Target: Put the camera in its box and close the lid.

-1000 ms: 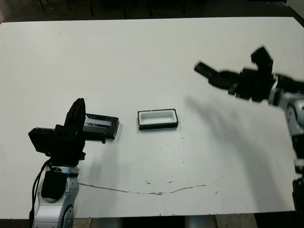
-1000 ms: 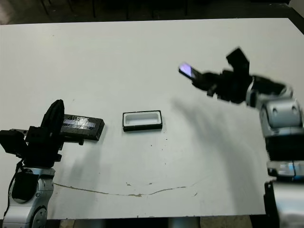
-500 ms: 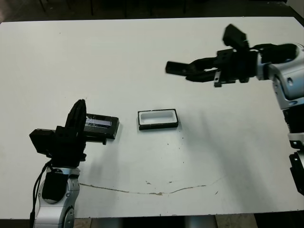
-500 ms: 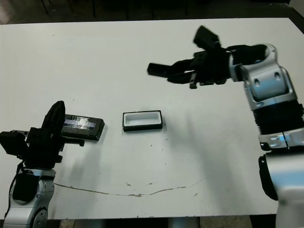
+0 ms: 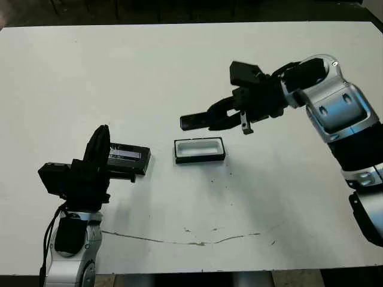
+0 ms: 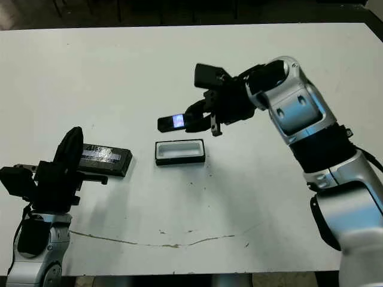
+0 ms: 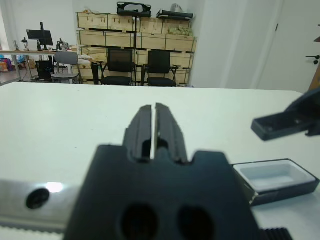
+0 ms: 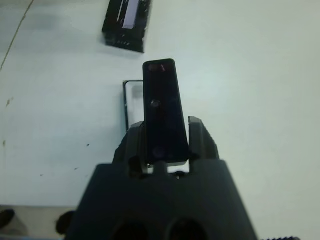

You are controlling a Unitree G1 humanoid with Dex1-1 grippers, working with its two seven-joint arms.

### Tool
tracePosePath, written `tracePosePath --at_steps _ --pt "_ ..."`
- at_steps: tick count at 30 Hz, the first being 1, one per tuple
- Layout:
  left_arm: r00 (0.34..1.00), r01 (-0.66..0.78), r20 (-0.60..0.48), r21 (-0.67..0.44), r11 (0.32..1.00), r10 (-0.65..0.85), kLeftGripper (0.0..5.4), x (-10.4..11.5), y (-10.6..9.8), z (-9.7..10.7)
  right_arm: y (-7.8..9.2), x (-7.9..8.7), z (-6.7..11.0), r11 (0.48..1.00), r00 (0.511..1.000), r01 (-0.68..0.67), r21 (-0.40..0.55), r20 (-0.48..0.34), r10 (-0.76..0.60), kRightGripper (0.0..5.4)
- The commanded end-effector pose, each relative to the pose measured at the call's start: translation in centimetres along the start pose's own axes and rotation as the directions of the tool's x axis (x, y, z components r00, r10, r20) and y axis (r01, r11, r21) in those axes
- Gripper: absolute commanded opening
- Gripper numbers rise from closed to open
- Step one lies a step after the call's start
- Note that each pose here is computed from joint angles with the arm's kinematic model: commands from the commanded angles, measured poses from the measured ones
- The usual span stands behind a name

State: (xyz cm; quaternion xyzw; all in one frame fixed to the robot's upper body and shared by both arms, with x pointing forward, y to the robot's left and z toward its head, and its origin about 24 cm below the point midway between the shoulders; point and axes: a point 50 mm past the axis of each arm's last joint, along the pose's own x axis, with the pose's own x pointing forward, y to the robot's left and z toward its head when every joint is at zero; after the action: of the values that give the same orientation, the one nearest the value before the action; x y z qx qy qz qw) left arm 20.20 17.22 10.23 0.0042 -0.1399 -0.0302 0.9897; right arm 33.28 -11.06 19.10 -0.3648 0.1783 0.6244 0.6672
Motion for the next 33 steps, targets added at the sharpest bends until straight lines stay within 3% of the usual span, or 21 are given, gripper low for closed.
tracePosePath --at_steps 1,16,33 --pt "0.999 -0.014 -0.049 0.005 1.0 0.014 0.0 -0.4 -0.1 -0.6 0.8 1.1 -1.3 0.998 0.997 -0.049 0.029 -0.056 0.051 0.73" --pt "0.998 -0.017 -0.062 0.002 1.0 0.017 0.0 -0.6 -0.5 -0.3 1.3 2.5 -2.5 0.994 0.987 -0.103 0.029 -0.125 0.105 0.73" --pt "0.998 -0.019 -0.067 -0.004 1.0 0.019 0.0 -0.9 -0.8 -0.5 1.8 3.7 -1.8 0.991 0.98 -0.133 -0.006 -0.152 0.131 0.73"
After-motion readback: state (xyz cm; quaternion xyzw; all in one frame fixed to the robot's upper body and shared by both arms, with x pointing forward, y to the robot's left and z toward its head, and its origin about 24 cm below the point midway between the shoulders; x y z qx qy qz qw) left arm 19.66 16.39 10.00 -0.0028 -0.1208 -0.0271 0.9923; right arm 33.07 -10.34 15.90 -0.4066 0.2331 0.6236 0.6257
